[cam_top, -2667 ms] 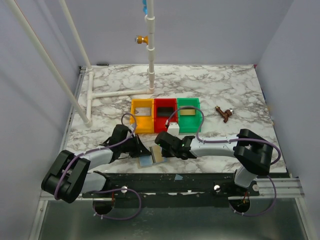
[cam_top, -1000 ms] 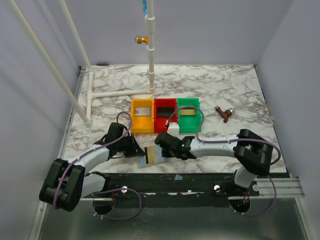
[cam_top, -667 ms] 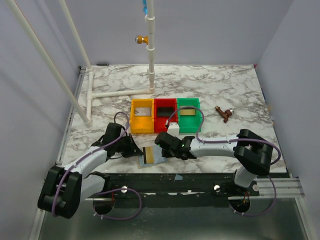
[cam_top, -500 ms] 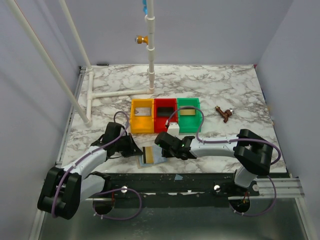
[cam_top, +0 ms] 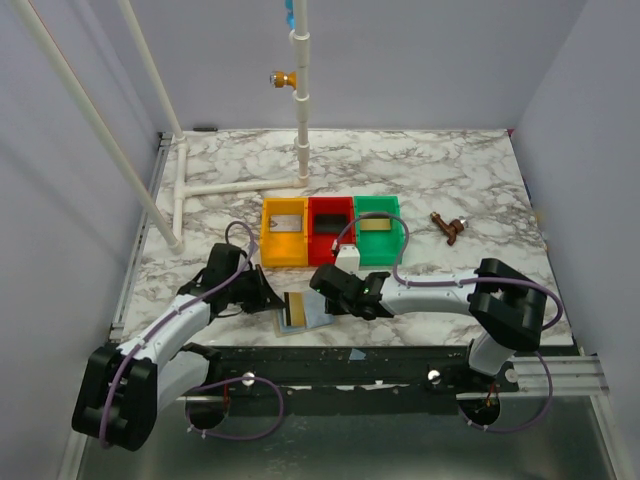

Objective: Take the credit cards out of the card holder
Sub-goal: Remove the credit card from the card holder, then place the credit card in the storage box.

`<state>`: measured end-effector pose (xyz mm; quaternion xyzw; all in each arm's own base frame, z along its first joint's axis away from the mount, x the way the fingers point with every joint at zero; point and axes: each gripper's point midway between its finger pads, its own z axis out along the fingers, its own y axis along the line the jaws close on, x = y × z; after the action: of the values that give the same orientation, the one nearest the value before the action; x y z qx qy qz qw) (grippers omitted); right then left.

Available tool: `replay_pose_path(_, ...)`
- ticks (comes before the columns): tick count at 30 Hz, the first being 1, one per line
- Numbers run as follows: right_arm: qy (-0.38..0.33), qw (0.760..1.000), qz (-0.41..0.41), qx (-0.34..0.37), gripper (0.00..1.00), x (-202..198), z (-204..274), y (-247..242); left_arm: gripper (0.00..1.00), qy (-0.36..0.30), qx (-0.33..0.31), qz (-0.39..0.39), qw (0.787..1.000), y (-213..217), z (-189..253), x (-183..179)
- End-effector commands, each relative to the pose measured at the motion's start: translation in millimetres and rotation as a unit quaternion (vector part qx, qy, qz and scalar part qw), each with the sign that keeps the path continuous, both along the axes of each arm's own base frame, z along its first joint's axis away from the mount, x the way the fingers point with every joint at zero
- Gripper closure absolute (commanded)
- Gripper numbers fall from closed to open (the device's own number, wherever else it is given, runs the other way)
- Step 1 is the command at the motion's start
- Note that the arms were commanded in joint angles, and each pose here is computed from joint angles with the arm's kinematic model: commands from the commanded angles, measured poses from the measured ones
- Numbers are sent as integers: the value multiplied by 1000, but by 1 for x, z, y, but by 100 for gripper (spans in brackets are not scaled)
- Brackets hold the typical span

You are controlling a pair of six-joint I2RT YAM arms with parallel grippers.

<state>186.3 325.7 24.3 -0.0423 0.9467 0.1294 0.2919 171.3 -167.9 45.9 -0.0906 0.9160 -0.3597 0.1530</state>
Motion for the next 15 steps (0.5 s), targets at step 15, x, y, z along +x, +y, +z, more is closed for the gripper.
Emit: replay_pose_path(15, -49, 999, 8, 7, 63, 8, 48, -10, 100, -57, -11, -13, 998, -4, 40, 17)
